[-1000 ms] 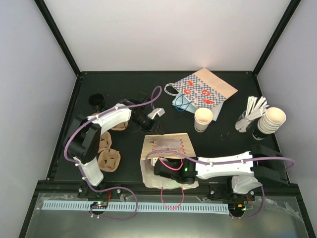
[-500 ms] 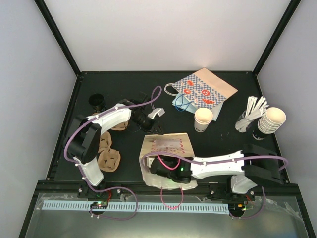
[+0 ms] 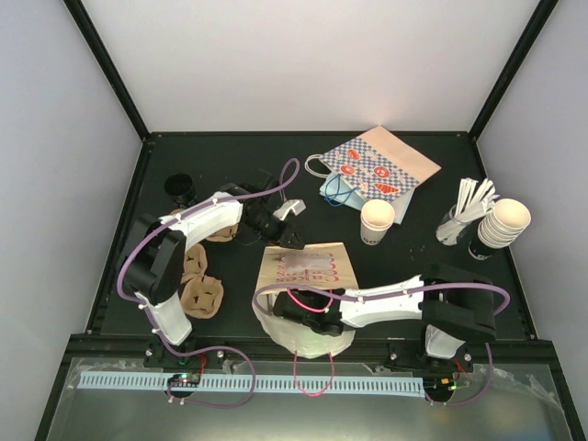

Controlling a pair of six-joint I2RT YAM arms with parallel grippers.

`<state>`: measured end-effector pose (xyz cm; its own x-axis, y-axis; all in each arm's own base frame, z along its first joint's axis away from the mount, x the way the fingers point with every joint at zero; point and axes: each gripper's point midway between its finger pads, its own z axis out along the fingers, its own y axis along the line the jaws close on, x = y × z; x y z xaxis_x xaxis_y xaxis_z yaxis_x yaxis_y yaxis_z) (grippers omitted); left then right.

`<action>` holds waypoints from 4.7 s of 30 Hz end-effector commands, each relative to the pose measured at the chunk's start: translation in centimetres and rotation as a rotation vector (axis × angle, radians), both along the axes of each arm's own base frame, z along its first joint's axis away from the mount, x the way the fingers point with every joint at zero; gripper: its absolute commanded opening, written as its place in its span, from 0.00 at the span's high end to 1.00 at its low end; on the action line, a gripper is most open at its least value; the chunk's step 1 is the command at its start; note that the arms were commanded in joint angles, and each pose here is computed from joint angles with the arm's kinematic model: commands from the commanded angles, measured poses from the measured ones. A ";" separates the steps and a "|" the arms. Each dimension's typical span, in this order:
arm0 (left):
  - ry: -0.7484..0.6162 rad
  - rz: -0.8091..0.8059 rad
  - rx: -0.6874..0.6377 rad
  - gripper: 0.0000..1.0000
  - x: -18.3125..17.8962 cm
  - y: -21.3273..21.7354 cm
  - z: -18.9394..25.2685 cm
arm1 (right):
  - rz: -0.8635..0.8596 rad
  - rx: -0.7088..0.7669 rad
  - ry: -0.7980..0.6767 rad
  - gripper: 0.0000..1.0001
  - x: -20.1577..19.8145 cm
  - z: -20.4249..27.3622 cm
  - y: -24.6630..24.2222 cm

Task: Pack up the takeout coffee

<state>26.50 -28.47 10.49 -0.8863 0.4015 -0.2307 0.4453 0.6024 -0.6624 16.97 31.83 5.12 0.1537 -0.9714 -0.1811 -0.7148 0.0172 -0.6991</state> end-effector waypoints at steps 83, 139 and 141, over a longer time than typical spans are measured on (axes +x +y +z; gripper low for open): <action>-0.040 -0.011 -0.021 0.77 -1.0 -0.2 1.3 | 0.147 0.004 0.085 0.99 -5.0 1.0 1.0; -0.293 0.133 0.051 0.24 6.1 1.1 5.8 | 0.064 0.198 0.178 0.99 1.9 12.9 -0.8; -0.321 0.164 0.058 0.15 7.1 1.7 6.9 | 0.060 0.203 0.181 0.99 2.4 13.2 -0.7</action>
